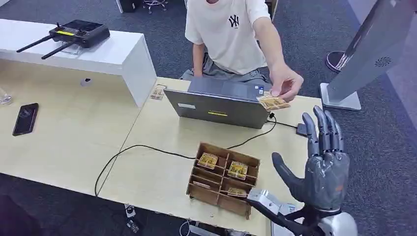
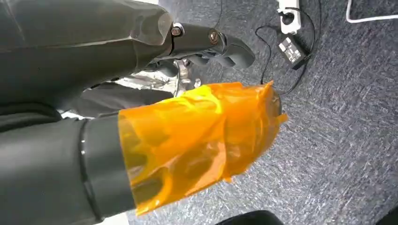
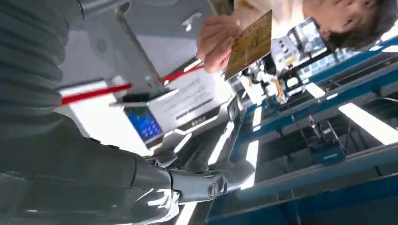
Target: Pass the card to the sensor for recognition and then transmit it.
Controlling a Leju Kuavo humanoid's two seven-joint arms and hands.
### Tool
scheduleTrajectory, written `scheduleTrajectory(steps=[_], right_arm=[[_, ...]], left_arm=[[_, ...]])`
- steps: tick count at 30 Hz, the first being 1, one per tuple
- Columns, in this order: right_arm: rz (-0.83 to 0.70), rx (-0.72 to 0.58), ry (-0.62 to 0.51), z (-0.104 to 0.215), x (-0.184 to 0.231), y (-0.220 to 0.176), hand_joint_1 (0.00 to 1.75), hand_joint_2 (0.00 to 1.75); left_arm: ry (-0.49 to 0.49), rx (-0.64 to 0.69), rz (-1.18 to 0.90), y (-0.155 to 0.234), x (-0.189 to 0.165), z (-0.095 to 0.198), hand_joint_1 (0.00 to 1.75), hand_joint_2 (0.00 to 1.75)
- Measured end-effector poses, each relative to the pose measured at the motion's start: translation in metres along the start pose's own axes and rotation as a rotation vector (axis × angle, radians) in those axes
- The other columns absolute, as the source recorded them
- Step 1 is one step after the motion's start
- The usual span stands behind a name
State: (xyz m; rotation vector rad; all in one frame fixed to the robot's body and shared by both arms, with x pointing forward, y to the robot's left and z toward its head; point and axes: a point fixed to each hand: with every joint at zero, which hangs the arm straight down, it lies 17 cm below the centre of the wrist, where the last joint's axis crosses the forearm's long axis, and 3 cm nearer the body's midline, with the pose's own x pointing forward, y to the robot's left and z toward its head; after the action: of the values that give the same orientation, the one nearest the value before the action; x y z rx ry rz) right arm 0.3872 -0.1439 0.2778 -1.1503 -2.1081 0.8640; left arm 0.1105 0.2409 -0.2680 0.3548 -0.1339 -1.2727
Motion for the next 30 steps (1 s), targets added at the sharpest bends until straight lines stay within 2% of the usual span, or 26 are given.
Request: scheduleTrajectory(steps=[9, 15, 16, 17, 30], right_arm=[[0.287, -0.009, 0.024, -0.041, -0.054, 0.012, 0.00, 1.75], [0.374, 0.032, 0.076, -0.046, -0.086, 0.023, 0.00, 1.75], [0.382, 0.038, 0.081, -0.046, -0.089, 0.024, 0.52, 1.75], [0.392, 0.047, 0.089, -0.046, -0.093, 0.026, 1.71, 1.75], [0.415, 0.085, 0.131, -0.042, -0.109, 0.034, 1.75, 1.75]], left_arm=[[-0.018, 0.009, -0.082, 0.011, 0.006, -0.001, 0.00, 0.00], [-0.016, 0.014, -0.118, 0.014, 0.006, -0.001, 0.00, 0.00], [-0.017, 0.016, -0.121, 0.014, 0.006, -0.001, 0.00, 0.00], [-0.018, 0.017, -0.128, 0.015, 0.006, -0.001, 0.00, 0.00], [-0.018, 0.024, -0.156, 0.017, 0.006, -0.001, 0.00, 0.00]])
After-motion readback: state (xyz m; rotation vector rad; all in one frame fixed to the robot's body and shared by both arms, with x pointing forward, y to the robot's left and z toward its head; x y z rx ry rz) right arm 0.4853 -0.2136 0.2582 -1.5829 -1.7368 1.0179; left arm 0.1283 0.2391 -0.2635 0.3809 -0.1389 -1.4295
